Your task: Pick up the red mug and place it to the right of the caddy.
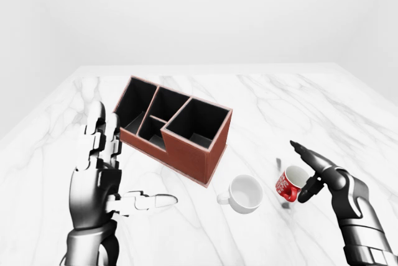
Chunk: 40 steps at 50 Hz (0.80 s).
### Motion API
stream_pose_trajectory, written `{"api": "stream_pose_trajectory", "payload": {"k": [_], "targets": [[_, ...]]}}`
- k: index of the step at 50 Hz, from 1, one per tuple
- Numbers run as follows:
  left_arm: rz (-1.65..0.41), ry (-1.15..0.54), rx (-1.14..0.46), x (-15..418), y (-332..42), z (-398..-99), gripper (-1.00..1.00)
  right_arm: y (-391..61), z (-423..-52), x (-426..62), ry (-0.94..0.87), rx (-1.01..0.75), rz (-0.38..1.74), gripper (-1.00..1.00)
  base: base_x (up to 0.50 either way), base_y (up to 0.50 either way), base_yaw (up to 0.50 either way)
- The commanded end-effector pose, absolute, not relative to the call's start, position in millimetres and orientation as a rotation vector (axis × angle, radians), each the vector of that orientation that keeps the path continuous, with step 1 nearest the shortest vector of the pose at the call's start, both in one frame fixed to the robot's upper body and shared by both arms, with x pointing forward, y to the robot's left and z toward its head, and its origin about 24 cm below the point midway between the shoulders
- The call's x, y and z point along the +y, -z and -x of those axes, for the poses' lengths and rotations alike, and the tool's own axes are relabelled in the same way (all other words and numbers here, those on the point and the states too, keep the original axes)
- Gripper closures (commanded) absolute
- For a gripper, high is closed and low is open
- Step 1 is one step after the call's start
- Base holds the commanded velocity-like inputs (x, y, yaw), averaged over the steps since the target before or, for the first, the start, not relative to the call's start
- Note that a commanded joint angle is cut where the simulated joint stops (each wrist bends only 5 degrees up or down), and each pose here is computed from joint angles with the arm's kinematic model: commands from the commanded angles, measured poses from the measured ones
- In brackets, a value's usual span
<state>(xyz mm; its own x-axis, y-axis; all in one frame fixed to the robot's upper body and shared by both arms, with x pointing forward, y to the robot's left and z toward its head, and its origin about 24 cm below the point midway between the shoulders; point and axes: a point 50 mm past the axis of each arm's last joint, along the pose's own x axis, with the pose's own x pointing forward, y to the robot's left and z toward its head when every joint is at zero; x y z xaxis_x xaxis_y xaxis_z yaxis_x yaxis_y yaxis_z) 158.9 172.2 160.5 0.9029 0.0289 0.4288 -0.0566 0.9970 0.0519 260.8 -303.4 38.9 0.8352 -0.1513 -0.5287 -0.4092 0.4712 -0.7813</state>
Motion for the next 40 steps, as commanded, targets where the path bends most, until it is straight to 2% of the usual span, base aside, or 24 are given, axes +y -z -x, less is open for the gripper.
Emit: {"api": "stream_pose_trajectory", "payload": {"k": [1, 35, 36, 37, 38, 40], "targets": [[-0.064, -0.046, -0.447, 172, -161, -159, -1.0, -39, -262, -303, -0.178, 0.592, 1.104, -0.99, 0.0, 0.0, 0.0], [-0.065, -0.046, -0.449, 173, -162, -159, -1.0, -25, -263, -302, -0.195, 0.614, 1.119, -1.0, 0.0, 0.0, 0.0], [-0.064, -0.046, -0.448, 173, -162, -159, -1.0, -24, -263, -302, -0.198, 0.615, 1.116, -0.86, 0.0, 0.0, 0.0], [-0.065, -0.046, -0.452, 172, -162, -158, -1.0, -23, -263, -302, -0.199, 0.616, 1.116, -0.49, 0.0, 0.0, 0.0], [-0.065, -0.045, -0.449, 172, -162, -158, -1.0, -24, -263, -301, -0.198, 0.615, 1.112, 0.7, 0.0, 0.0, 0.0], [-0.064, -0.045, -0.445, 173, -161, -159, -1.0, -23, -261, -301, -0.201, 0.616, 1.105, 1.0, 0.0, 0.0, 0.0]]}}
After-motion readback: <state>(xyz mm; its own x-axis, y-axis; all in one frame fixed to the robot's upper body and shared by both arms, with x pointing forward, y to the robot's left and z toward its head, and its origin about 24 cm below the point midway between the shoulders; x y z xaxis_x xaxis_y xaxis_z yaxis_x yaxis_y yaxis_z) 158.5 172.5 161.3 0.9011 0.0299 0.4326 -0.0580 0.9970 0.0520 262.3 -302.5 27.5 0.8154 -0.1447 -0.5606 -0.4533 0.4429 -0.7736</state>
